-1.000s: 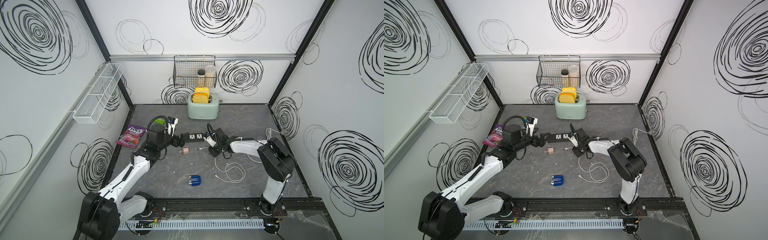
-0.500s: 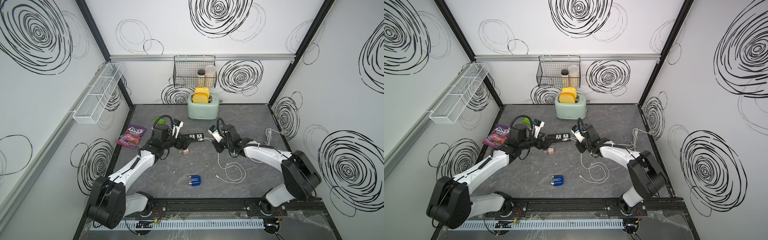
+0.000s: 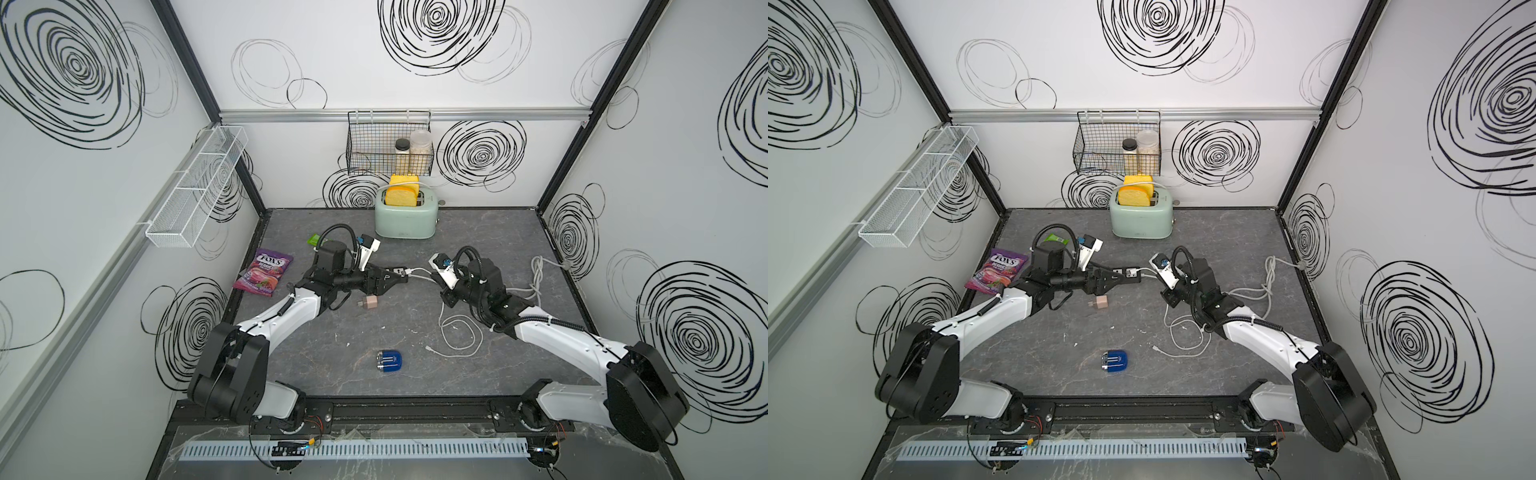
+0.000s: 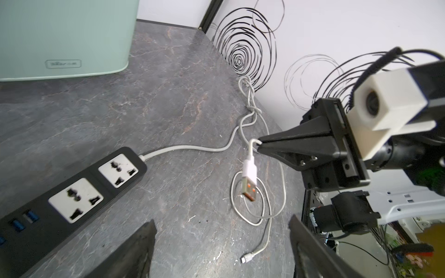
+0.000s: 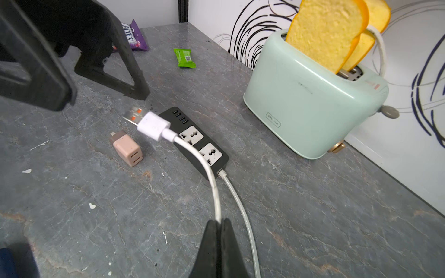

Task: Charge the electric shaver
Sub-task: Pick up the charging cable from the center of the board.

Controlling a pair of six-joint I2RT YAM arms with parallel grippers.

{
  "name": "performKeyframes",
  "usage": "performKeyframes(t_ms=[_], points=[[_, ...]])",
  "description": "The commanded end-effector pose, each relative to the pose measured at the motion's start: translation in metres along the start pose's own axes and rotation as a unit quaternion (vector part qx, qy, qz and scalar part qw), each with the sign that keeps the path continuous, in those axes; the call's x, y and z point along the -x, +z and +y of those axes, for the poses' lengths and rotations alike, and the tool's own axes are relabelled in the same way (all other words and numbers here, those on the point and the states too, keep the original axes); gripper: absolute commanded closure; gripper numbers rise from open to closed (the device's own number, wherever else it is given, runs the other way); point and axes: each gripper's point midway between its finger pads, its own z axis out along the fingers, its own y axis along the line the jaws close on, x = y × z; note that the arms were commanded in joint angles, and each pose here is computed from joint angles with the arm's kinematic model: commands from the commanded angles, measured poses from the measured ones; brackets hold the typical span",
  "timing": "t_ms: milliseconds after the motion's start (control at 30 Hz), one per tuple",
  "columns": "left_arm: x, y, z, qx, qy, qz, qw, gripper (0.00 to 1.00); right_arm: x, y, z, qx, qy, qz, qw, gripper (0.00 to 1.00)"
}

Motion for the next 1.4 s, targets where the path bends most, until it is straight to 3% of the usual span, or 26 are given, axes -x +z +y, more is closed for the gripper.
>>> performKeyframes(t_ms=[0, 400, 567, 867, 1000, 1067, 1100, 1200, 1267, 1333, 1367], points=[[0.016, 0.007, -0.024, -0.047, 0.02, -0.009, 0.999, 0.15, 0.018, -0.002, 0.001, -0.001, -0.014, -0.03, 0.999, 1.0], [0.021, 0.018, -0.035, -0.069, 0.019, -0.016, 0.997, 0.44, 0.02, -0.003, 0.012, 0.015, -0.006, -0.04, 0.999, 1.0], [0.026, 0.017, -0.037, -0.072, 0.016, -0.025, 0.997, 0.48, 0.018, -0.007, 0.014, 0.018, -0.008, -0.044, 0.999, 1.0], [0.024, 0.02, -0.036, -0.073, 0.013, -0.024, 0.997, 0.76, 0.024, -0.012, 0.017, 0.023, -0.004, -0.061, 0.998, 1.0], [0.022, 0.021, -0.036, -0.075, 0.011, -0.02, 0.997, 0.77, 0.027, -0.013, 0.017, 0.025, 0.0, -0.068, 0.997, 1.0], [0.022, 0.021, -0.036, -0.074, 0.011, -0.018, 0.997, 0.89, 0.029, -0.014, 0.019, 0.031, -0.002, -0.071, 0.997, 1.0], [0.023, 0.02, -0.037, -0.074, 0.015, -0.02, 0.997, 0.99, 0.029, -0.014, 0.021, 0.035, -0.003, -0.072, 0.997, 1.0], [0.024, 0.019, -0.036, -0.071, 0.017, -0.018, 0.997, 1.0, 0.03, -0.015, 0.025, 0.047, -0.014, -0.076, 0.996, 1.0], [0.024, 0.019, -0.037, -0.071, 0.023, -0.011, 0.997, 1.0, 0.03, -0.016, 0.028, 0.054, -0.038, -0.077, 0.995, 0.91], [0.022, 0.019, -0.038, -0.07, 0.033, 0.004, 0.997, 1.0, 0.036, -0.018, 0.031, 0.059, -0.083, -0.092, 0.991, 0.67], [0.021, 0.019, -0.037, -0.068, 0.037, 0.011, 0.997, 1.0, 0.04, -0.02, 0.032, 0.059, -0.108, -0.104, 0.987, 0.62]])
